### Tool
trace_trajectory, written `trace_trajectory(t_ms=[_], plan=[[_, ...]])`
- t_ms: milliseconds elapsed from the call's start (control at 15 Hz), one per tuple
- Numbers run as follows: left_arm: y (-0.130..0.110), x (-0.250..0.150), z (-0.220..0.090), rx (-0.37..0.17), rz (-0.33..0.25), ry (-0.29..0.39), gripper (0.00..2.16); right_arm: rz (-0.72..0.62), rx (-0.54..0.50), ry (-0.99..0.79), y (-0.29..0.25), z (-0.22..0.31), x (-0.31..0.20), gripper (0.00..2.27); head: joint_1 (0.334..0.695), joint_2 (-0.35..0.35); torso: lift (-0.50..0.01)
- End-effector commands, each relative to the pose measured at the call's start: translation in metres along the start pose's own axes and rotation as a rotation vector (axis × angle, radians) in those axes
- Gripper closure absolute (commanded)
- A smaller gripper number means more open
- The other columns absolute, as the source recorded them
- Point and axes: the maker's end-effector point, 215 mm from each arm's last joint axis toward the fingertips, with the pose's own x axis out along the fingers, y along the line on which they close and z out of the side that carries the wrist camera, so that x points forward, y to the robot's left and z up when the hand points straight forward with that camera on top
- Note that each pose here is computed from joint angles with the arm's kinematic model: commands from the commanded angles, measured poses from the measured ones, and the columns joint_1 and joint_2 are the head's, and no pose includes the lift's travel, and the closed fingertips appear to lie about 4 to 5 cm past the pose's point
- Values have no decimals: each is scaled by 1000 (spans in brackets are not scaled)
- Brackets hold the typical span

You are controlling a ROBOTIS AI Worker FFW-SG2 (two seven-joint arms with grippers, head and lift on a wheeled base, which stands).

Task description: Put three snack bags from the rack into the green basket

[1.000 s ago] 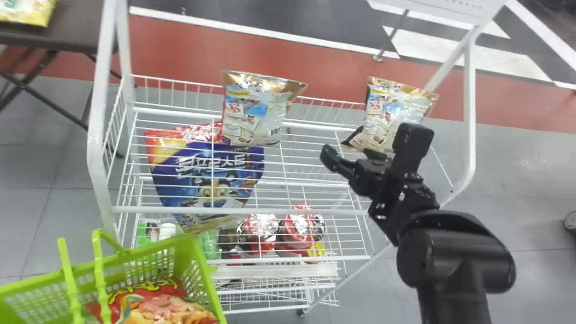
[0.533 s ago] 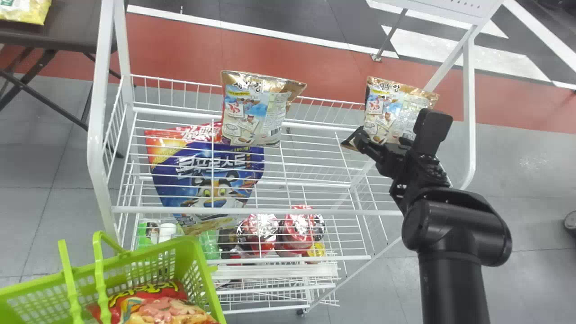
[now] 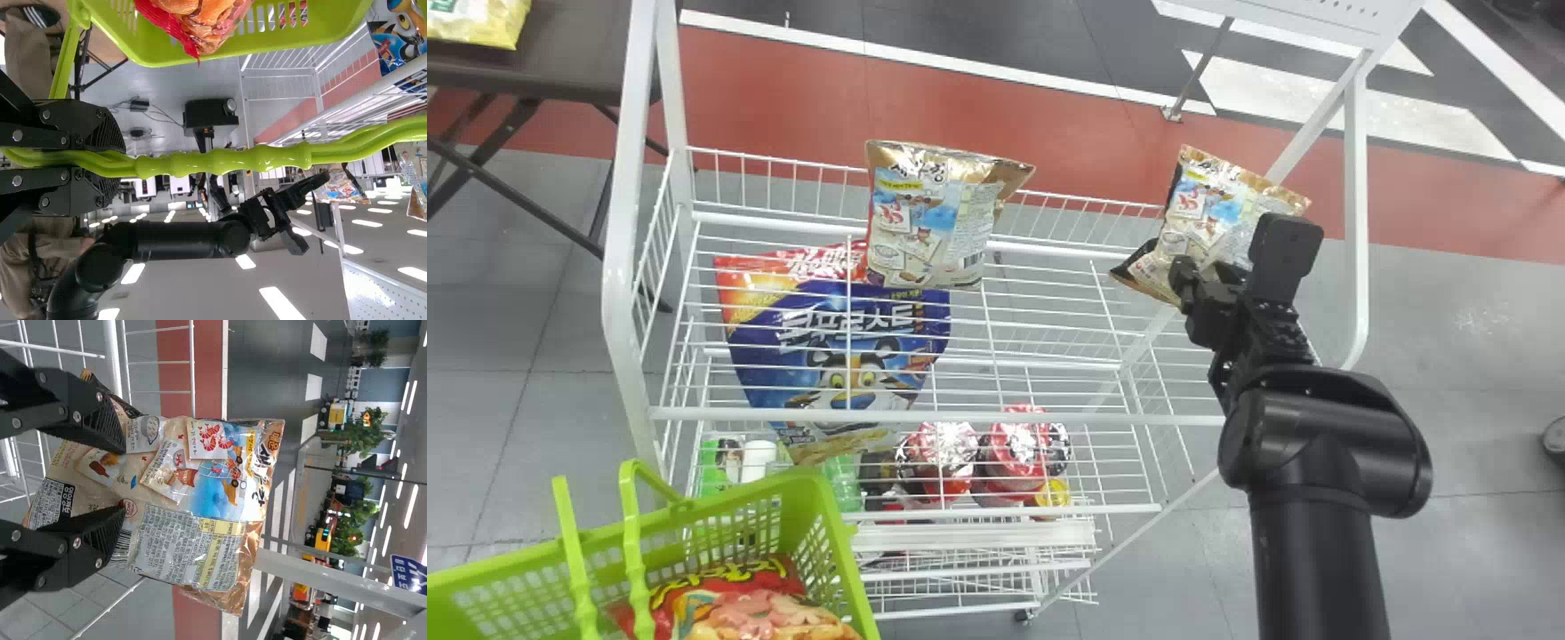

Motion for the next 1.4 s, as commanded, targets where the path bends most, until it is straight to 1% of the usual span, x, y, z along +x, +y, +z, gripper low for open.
trace_trajectory(t_ms=[0,200,467,733,867,1067,1133,1333], plan=[[1,-1,-1,-1,2,1,2152,-11,-2,-18,-5,4,-3,2256,695,-350,0],[0,-1,-1,-1,-3,2,2148,-3,10,-1,-7,-5,-8,2256,695,-350,0],[-1,0,0,2,-4,1,2152,84,25,-65,21,18,-44,2256,695,-350,0],[0,-2,0,1,0,0,2152,219,53,-126,71,52,-97,2256,695,-350,0],[0,-3,1,1,-1,-4,2148,258,67,-135,84,57,-124,2256,695,-350,0],[0,-4,5,9,3,-9,2152,363,117,-140,106,57,-182,2256,695,-350,0],[0,-6,7,10,5,-12,2148,402,127,-130,114,54,-200,2256,695,-350,0],[4,-10,11,12,22,-28,2152,559,168,68,155,7,-231,2256,695,-350,0]])
